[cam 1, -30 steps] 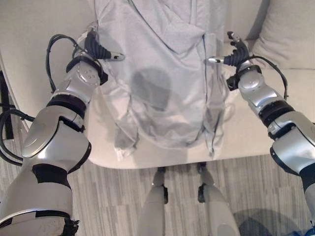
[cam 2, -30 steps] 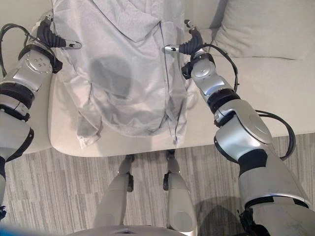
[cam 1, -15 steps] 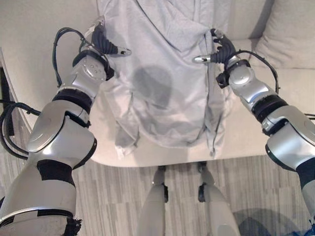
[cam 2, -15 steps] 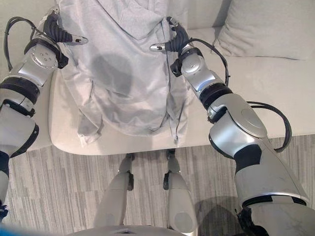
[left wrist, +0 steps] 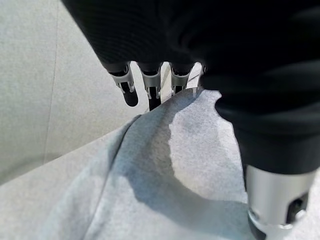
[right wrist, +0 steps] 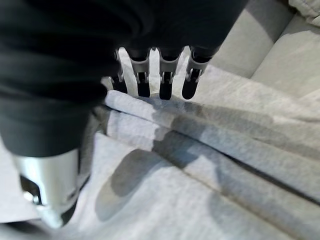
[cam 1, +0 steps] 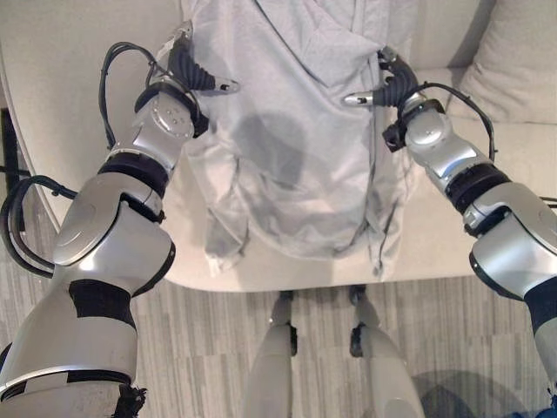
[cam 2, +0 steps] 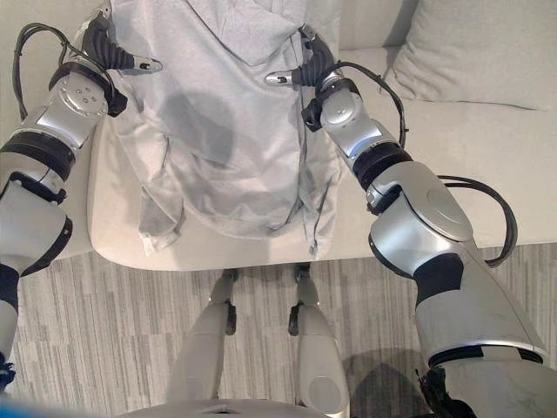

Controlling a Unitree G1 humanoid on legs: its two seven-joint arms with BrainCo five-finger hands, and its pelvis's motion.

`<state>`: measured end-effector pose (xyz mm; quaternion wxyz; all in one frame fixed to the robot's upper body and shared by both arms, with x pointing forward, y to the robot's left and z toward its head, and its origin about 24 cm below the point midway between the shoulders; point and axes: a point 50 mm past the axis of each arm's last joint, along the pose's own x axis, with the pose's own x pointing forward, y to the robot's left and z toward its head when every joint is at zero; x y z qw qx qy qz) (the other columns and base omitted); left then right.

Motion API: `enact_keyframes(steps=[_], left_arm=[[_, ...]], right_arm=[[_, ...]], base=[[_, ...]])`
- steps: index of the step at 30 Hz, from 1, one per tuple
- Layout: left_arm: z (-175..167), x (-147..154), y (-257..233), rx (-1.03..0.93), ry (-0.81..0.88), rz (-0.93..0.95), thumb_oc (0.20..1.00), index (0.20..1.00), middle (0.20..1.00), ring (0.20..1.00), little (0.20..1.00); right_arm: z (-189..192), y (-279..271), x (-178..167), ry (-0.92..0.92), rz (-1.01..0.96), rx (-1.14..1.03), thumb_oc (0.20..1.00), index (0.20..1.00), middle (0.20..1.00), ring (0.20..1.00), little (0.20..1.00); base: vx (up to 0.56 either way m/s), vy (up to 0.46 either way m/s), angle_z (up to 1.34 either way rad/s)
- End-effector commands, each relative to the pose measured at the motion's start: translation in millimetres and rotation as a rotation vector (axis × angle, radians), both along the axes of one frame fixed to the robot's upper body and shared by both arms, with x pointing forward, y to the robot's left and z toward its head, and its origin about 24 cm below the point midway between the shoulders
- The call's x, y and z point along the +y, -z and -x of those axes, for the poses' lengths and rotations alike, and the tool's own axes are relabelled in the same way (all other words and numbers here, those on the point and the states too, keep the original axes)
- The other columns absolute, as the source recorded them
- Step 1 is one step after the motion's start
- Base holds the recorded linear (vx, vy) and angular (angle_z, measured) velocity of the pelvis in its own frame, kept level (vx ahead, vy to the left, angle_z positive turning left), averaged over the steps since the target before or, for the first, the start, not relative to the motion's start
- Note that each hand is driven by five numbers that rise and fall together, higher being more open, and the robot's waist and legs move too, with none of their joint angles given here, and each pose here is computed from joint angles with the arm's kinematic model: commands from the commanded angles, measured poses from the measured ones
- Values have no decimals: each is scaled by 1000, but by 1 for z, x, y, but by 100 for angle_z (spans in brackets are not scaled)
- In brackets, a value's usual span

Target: Hang the clothes on the sofa on the clothes rack.

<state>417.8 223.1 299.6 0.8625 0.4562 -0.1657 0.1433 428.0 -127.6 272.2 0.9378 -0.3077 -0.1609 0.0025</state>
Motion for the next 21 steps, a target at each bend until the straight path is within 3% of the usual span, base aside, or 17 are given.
enact_keyframes(steps=[1, 6, 9, 21], left_arm=[[12, -15, -71, -201, 27, 11, 1000, 1000, 1000, 1000, 1000], [13, -21, -75, -225, 18, -25, 1000, 1000, 1000, 1000, 1000], [13, -27, -76, -236, 25, -26, 1000, 1000, 1000, 1000, 1000], [13, -42, -84, -250, 94, -14, 1000, 1000, 1000, 1000, 1000]], right_arm=[[7, -68, 2, 99, 47, -196, 1000, 1000, 1000, 1000, 1000], [7, -74, -20, 252, 183, -233, 1000, 1000, 1000, 1000, 1000], [9, -78, -33, 306, 169, -236, 1000, 1000, 1000, 1000, 1000], [8, -78, -38, 238, 68, -185, 1000, 1000, 1000, 1000, 1000]], base=[[0, 0, 0], [0, 0, 0], [0, 0, 0], [0, 0, 0]])
